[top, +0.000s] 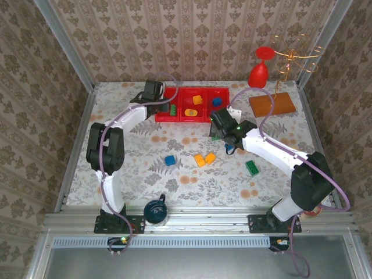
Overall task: Sort the legos into containers by color
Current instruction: Place the lego in the container, then pick up the lego from the center of the table.
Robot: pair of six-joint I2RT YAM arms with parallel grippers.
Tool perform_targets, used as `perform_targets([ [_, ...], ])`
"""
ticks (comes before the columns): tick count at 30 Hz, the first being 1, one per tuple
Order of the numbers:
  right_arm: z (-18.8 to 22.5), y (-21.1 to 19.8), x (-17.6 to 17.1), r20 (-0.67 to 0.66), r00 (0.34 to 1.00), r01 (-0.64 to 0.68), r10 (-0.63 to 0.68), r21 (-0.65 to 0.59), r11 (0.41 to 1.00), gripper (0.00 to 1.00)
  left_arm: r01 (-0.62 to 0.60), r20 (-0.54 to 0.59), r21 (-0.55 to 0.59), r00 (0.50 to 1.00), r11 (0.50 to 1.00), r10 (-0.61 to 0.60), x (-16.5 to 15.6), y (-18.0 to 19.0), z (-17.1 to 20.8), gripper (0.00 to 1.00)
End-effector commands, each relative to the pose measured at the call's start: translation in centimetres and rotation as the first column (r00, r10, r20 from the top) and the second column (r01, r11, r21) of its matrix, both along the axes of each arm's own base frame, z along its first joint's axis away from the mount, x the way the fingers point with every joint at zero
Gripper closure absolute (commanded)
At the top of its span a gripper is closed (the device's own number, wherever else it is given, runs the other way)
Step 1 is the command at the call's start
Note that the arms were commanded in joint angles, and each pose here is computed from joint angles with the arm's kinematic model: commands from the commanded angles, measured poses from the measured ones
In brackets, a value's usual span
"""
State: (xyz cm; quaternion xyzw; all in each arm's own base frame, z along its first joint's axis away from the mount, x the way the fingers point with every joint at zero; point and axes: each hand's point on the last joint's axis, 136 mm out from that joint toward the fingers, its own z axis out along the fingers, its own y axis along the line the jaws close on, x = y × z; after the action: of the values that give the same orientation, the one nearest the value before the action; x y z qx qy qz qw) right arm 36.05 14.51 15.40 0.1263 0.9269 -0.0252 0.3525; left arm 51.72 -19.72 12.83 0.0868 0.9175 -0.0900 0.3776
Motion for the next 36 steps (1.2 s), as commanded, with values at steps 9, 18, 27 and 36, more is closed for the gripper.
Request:
perform_targets([
  [9, -0.2, 2.8, -0.4, -0.002, 0.998, -0.060, 0.060, -0.009, 0.998, 0.00, -0.007, -0.034, 0.054, 0.999, 0.999, 0.008, 1.0, 0.3, -1.5, 0.58],
  [18, -0.7, 6.0, -1.3, -0.031, 0.987, -0.156, 0.156, -0.022, 0.987, 0.00, -0.009, 0.007, 0.003, 1.000, 1.000, 0.009, -0.1, 0.2, 1.0, 0.41],
  [27, -0.8, 12.0, -2.3, -0.052, 0.942, -0.333, 0.331, -0.019, 0.943, 0.00, -0.044, 0.091, -0.062, 0.995, 0.997, 0.050, -3.3, 1.7, 5.8, 0.24],
  [36, -3.5, 19.1, -3.6, -0.133, 0.862, -0.494, 0.490, 0.004, 0.870, 0.04, -0.196, 0.122, -0.149, 0.969, 0.969, 0.214, -8.0, 6.8, 6.8, 0.00],
])
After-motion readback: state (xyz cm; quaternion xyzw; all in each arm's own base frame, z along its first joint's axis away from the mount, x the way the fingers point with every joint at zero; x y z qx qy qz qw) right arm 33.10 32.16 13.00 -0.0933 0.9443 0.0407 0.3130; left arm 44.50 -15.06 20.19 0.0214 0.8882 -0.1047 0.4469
